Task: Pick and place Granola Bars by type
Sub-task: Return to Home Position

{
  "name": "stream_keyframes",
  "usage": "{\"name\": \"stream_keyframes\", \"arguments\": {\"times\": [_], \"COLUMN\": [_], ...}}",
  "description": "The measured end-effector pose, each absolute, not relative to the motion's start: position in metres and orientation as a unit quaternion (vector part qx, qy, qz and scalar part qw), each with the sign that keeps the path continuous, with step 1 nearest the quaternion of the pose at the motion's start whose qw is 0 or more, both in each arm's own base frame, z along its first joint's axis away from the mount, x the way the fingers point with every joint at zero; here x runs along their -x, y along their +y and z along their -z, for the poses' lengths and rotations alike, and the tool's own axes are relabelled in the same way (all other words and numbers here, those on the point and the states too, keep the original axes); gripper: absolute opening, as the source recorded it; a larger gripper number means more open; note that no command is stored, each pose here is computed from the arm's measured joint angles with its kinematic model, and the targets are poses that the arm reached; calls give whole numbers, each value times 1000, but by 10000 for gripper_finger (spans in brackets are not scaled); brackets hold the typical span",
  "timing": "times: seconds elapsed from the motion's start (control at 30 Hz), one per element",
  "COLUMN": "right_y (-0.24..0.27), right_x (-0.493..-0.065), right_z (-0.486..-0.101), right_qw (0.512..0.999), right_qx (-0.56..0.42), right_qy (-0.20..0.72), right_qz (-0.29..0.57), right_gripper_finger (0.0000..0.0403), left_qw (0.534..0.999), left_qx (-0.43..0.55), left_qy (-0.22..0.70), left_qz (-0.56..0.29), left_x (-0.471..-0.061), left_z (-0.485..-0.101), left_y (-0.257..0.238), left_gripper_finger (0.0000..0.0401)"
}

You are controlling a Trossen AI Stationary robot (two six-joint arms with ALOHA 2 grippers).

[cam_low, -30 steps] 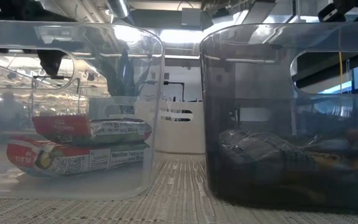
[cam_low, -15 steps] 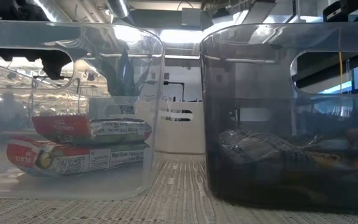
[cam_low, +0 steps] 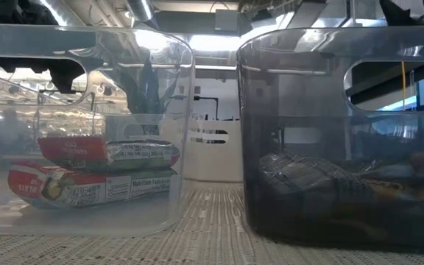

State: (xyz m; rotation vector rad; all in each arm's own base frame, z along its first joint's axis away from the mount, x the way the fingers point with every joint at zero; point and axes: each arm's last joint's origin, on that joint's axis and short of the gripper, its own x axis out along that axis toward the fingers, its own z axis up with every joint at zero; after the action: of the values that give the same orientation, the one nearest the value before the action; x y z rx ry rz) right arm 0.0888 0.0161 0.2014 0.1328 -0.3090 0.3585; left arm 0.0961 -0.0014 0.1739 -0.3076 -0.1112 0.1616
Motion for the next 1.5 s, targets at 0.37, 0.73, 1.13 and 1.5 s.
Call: {"name": "stream_keyframes", "arguments": {"times": [0.37, 0.73, 1.13, 1.5], "right_y": [7, 8, 8, 8], "right_x": [-94, -98, -98, -98], "right_z": [-188, -168, -168, -168], "right_qw": [991, 999, 999, 999], "right_qx": [-68, -51, -49, -49], "right_qy": [-118, -13, -12, -12], "right_qz": [-3, -15, -15, -15], "right_gripper_finger": [198, 198, 198, 198], "left_qw": [983, 983, 984, 984], "left_qx": [153, 153, 153, 153], "left_qy": [-55, -55, -55, -55], "left_qz": [-80, -80, -79, -79], "left_x": [-96, -96, -96, -96], "left_z": [-174, -174, -174, -174], "left_y": [-1, -1, -1, -1], "left_gripper_finger": [226, 224, 224, 226]}}
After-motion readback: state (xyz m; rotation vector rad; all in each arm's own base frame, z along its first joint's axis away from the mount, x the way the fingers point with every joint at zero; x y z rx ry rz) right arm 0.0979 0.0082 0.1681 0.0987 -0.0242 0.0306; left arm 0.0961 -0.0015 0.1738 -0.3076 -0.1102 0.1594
